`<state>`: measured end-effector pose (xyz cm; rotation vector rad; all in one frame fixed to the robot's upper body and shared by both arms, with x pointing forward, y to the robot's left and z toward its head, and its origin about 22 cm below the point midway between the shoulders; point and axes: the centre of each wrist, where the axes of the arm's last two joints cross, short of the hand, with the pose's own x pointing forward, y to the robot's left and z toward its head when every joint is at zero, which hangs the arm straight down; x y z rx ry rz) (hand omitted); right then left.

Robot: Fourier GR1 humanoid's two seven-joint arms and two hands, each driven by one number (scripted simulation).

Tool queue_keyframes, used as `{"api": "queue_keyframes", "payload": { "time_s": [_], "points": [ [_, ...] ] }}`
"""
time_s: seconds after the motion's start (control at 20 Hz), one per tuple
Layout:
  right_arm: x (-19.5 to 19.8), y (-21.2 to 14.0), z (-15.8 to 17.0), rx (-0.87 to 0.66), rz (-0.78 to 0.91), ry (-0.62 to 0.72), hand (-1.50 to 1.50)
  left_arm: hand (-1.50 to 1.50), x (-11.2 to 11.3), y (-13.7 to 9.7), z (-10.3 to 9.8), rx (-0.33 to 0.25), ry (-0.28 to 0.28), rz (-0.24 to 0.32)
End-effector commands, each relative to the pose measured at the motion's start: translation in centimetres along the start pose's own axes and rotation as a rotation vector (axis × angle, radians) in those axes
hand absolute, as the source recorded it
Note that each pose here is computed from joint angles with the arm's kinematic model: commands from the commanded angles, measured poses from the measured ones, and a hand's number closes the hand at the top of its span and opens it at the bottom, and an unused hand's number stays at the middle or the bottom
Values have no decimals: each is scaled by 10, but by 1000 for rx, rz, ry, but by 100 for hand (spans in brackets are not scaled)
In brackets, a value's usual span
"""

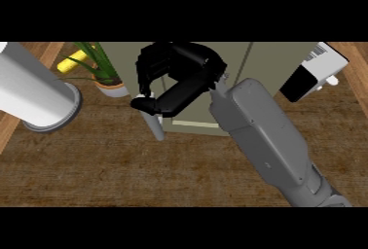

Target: Pick up the bottled water, place it into the cabinet and close the cabinet

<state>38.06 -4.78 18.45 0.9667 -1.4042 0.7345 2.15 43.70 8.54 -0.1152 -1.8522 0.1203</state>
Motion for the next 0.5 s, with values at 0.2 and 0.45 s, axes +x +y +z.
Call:
{"api": "queue_keyframes", "payload": {
  "time_s": [0.2,0.45],
  "points": [
    [63,-25,-4,-236,97,-172,-150,-150,-4,1,-13,-38,-32,24],
    [68,-25,-6,-239,109,-163,-150,-150,-3,-6,-16,-67,-17,30]
  ]
}}
